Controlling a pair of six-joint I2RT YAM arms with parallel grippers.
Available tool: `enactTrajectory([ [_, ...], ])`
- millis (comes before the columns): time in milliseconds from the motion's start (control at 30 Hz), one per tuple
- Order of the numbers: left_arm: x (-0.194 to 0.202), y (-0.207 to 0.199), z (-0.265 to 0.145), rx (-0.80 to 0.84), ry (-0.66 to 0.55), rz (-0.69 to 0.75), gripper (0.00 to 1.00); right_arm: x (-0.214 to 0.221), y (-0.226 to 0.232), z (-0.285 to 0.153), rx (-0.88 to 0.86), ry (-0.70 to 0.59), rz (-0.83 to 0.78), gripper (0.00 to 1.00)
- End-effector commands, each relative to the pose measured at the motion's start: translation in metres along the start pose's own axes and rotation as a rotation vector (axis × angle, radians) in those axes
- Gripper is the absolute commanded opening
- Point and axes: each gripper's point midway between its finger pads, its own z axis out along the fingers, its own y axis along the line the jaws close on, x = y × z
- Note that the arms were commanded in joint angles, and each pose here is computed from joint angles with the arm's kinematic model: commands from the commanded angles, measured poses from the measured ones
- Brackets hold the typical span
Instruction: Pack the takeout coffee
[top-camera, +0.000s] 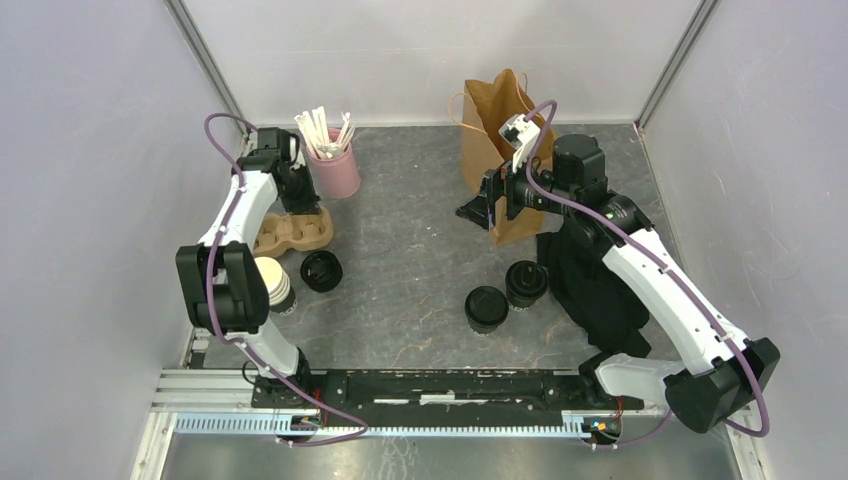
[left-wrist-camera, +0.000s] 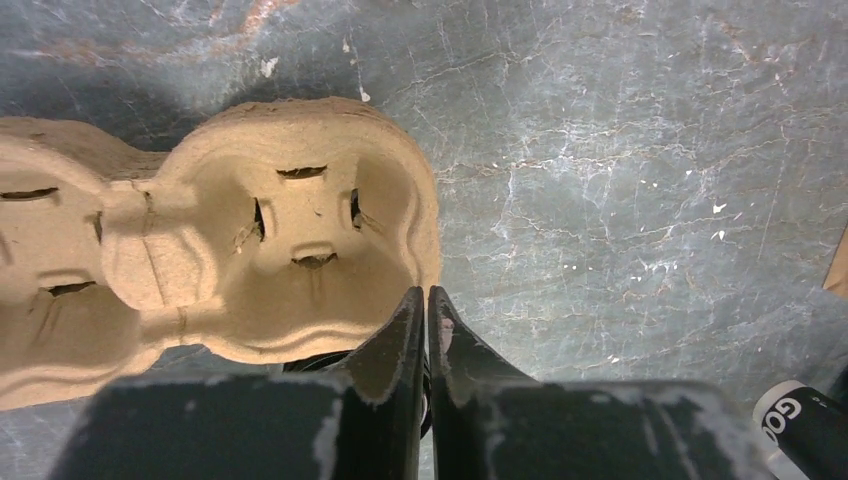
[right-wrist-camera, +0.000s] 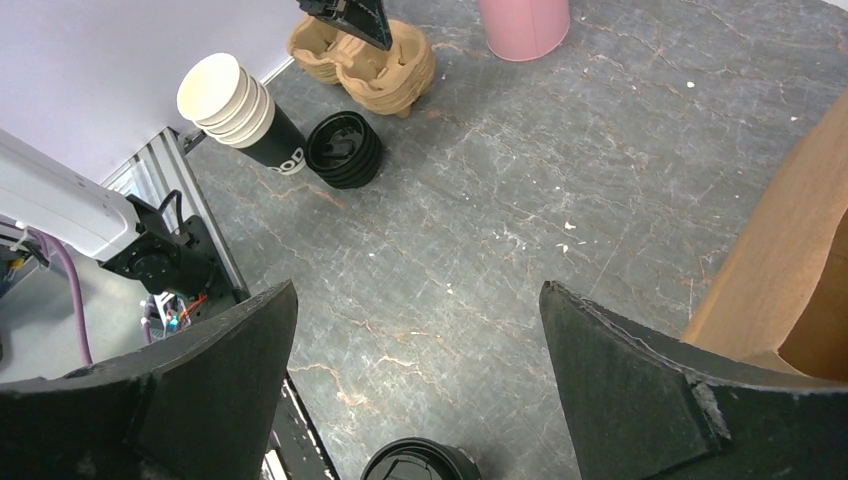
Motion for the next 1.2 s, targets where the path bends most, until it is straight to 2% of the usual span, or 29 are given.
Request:
enactTrajectory([
  [0,-0.004,0.001,-0.017,-0.002,-0.045,0.078,0.08,-0.019,0.009,0.003,-0.049,-0.059,-0.021,0.98],
  [133,-0.002,0.0,-0.016,0.003,-0.037,0.081,0.1,-0.028,0.013,0.017,-0.086,-0.064,-0.004,0.98],
  [167,-0.001,0.0,-0.016,0.002,-0.036,0.076,0.15,-0.03,0.017,0.022,-0.094,-0.058,-0.008,0.97],
  [267,0.003,0.002,-0.013,-0.02,-0.026,0.074,0.4,-0.035,0.029,0.035,-0.12,-0.048,-0.019,0.97],
  [333,0.003,0.009,-0.011,-0.084,-0.031,0.081,0.49,-0.035,0.039,0.042,-0.141,-0.039,-0.023,0.97],
  [400,0.006,0.001,-0.008,-0.141,-0.031,0.137,0.53,-0.033,0.047,0.047,-0.156,-0.027,-0.028,0.96],
  [533,0.01,-0.003,-0.007,-0.247,-0.023,0.21,0.54,-0.021,0.052,0.05,-0.158,0.003,-0.025,0.96],
  [600,0.014,-0.004,-0.003,-0.262,-0.013,0.223,0.49,-0.017,0.05,0.048,-0.144,0.01,-0.028,0.96],
  [700,0.019,-0.006,0.006,-0.259,0.018,0.223,0.43,-0.015,0.048,0.045,-0.127,0.013,-0.036,0.96],
  [867,0.02,-0.012,0.018,-0.249,0.044,0.223,0.42,-0.014,0.047,0.043,-0.119,0.018,-0.039,0.96],
  [1167,0.016,-0.01,0.025,-0.276,0.056,0.217,0.28,-0.011,0.046,0.044,-0.118,0.026,-0.04,0.96],
])
